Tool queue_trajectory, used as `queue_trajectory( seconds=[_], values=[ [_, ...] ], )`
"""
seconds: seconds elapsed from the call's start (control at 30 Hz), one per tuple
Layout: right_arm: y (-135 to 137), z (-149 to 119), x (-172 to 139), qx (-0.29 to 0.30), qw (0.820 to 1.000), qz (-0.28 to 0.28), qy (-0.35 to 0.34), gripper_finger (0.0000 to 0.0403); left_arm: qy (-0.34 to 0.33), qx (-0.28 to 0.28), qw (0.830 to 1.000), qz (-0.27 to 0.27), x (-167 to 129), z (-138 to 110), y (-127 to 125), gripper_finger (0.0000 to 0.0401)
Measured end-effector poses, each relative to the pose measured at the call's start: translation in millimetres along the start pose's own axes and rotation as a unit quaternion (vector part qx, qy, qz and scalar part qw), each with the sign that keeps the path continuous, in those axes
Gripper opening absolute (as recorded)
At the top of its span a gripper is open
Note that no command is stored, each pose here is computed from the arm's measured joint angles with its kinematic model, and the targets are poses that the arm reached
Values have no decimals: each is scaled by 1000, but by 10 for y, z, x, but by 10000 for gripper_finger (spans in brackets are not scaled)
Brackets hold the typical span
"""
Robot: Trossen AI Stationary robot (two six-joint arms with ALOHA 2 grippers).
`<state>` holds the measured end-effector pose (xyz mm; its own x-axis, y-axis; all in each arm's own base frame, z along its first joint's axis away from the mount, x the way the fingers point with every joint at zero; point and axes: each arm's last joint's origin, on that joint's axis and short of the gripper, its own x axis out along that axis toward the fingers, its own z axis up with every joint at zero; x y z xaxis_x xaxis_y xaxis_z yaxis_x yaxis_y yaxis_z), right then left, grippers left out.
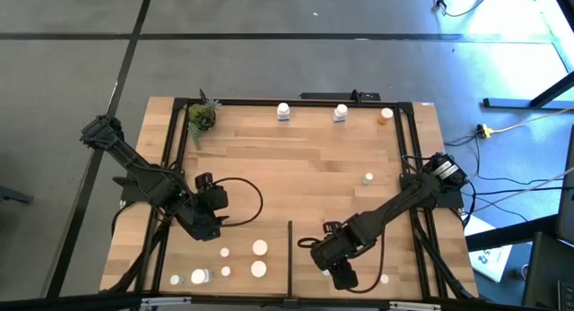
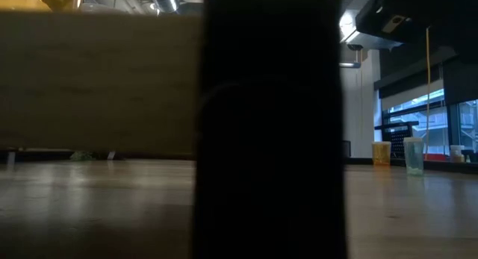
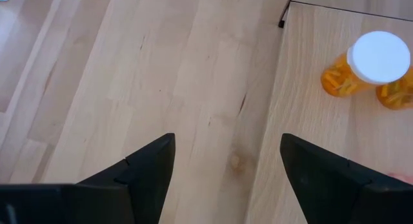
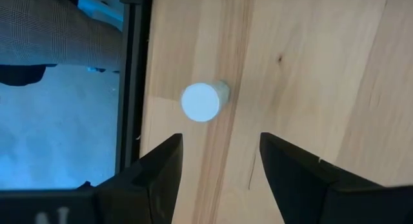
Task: Pick and place medicine bottles onto shelf by color
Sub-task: Put the bottom green pill bottle on the shelf aligned with the other green pill bottle
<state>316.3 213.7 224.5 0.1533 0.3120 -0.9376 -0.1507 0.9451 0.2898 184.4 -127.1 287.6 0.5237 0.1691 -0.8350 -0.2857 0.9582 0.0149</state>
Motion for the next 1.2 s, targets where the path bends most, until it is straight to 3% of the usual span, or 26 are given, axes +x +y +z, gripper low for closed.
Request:
queue_trajectory(
  seconds=[0.4, 0.8, 0.93, 1.2],
  values=[
    [3, 18, 0, 17, 1000, -5, -13, 153, 0, 16, 1000, 0, 0, 0, 0, 273],
    [0, 29, -1, 1, 1000, -6, -18, 236, 0, 16, 1000, 0, 0, 0, 0, 273],
    [70, 41, 7, -52, 998, -2, -40, 252, 0, 16, 1000, 0, 0, 0, -1, 273],
    [284, -62, 47, -166, 984, -38, -59, 244, 0, 16, 1000, 0, 0, 0, 0, 273]
  ],
)
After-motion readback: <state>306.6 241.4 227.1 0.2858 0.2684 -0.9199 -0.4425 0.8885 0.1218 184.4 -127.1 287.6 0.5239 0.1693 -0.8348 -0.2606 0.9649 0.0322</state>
